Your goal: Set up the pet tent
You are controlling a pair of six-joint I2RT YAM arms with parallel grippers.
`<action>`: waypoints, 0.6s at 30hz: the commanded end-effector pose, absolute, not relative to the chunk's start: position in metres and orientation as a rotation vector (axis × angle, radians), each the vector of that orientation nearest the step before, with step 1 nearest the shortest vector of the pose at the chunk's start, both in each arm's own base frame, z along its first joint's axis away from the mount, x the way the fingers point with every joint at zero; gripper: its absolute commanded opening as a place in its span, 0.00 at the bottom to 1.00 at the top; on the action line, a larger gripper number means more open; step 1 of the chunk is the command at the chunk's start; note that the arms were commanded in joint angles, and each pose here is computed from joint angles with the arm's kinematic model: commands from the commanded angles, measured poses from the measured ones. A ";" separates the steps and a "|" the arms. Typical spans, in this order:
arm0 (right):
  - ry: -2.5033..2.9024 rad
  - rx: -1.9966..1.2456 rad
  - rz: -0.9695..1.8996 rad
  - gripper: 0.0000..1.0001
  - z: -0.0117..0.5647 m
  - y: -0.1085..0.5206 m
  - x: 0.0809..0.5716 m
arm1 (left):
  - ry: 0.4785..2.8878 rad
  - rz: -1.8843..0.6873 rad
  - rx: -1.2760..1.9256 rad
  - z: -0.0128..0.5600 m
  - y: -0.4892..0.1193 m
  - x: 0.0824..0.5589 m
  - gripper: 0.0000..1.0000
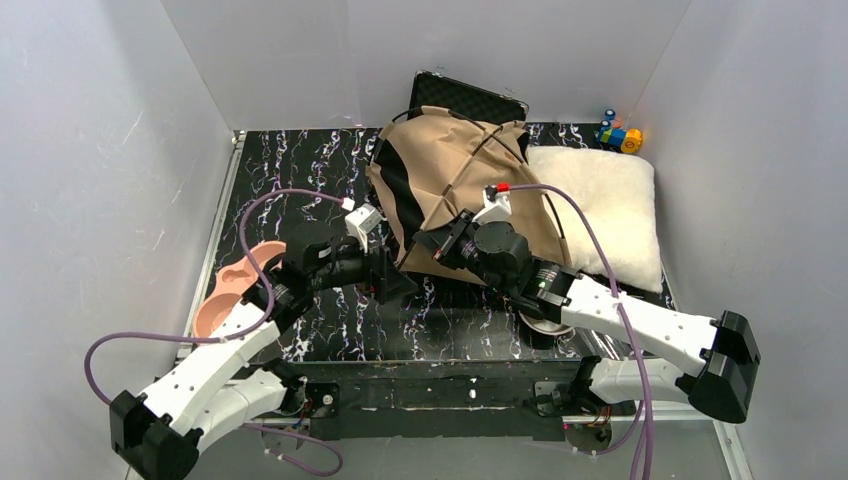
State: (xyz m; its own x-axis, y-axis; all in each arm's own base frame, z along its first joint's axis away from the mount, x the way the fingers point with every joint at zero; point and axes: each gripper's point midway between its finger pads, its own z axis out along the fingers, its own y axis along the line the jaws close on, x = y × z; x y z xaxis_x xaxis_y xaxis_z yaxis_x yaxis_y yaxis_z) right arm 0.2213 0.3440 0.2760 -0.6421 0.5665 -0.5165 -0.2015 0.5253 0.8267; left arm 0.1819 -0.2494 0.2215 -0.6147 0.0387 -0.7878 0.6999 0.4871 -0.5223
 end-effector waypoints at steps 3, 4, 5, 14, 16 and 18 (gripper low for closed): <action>1.871 0.312 1.015 0.01 0.297 0.311 0.238 | 1.969 -1.196 0.632 0.237 -0.244 0.162 0.73; 1.872 0.311 1.005 0.01 0.297 0.309 0.238 | 1.967 -1.201 0.628 0.239 -0.244 0.162 0.70; 1.870 0.311 0.998 0.01 0.297 0.307 0.238 | 1.964 -1.205 0.626 0.240 -0.244 0.162 0.67; 1.865 0.299 0.982 0.01 0.299 0.301 0.237 | 2.001 -1.252 0.648 0.234 -0.259 0.171 0.52; 1.863 0.302 0.978 0.01 0.299 0.300 0.237 | 1.999 -1.262 0.652 0.234 -0.263 0.174 0.44; 1.864 0.301 0.974 0.01 0.298 0.299 0.236 | 1.995 -1.273 0.655 0.235 -0.265 0.176 0.38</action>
